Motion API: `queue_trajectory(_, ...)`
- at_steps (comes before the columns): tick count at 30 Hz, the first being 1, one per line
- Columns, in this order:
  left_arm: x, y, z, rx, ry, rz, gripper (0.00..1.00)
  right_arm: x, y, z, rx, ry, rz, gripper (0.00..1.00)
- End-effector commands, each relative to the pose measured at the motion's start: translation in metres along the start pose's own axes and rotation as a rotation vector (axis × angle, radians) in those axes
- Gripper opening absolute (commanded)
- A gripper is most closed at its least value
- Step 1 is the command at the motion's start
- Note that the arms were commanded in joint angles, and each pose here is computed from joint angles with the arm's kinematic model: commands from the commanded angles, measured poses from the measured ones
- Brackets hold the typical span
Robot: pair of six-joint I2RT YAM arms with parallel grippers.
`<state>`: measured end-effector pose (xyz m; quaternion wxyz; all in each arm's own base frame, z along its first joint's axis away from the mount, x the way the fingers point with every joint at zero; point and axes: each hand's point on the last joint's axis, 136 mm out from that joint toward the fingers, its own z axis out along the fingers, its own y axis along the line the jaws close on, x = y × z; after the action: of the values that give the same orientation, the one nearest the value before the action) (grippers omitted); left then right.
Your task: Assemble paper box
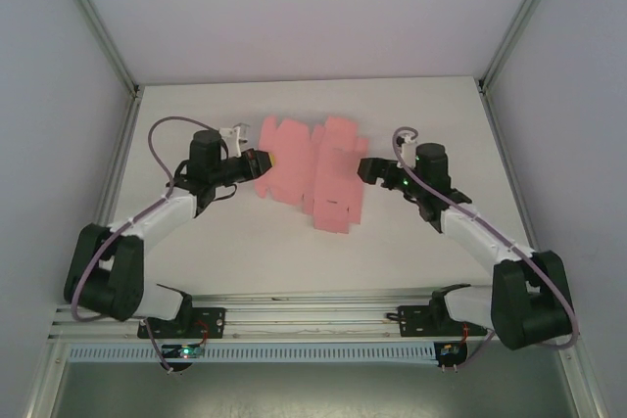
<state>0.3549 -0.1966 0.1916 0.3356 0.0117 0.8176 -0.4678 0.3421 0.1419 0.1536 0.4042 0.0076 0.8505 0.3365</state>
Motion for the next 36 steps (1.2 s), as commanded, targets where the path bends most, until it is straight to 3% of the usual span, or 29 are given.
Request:
queue_trajectory(1,-0.01,-0.039,-0.014,0.077,-0.043,0.037,0.0,0.012,-0.001,-0.012,-0.064,0.006,0.044,0.92)
queue_trajectory(10,-0.006,-0.104,-0.038,0.231,-0.065,0.111,0.0,0.013,0.01,-0.027,-0.174,-0.021,0.063,0.89)
queue_trajectory(14,-0.006,-0.12,-0.052,0.238,-0.097,0.155,0.0,0.005,0.03,-0.036,-0.313,-0.048,0.074,0.83)
queue_trajectory(18,-0.008,-0.126,-0.064,0.228,-0.139,0.185,0.0,0.006,0.041,-0.042,-0.377,-0.05,0.056,0.78)
queue_trajectory(23,-0.011,-0.128,-0.073,0.199,-0.18,0.191,0.0,0.0,0.043,-0.047,-0.389,-0.068,0.07,0.57)
queue_trajectory(28,-0.009,-0.127,-0.075,0.203,-0.188,0.188,0.0,-0.009,0.069,-0.064,-0.512,-0.104,0.02,0.51)
queue_trajectory(36,-0.012,-0.122,-0.079,0.168,-0.228,0.192,0.0,-0.011,0.083,-0.077,-0.559,-0.116,-0.009,0.41)
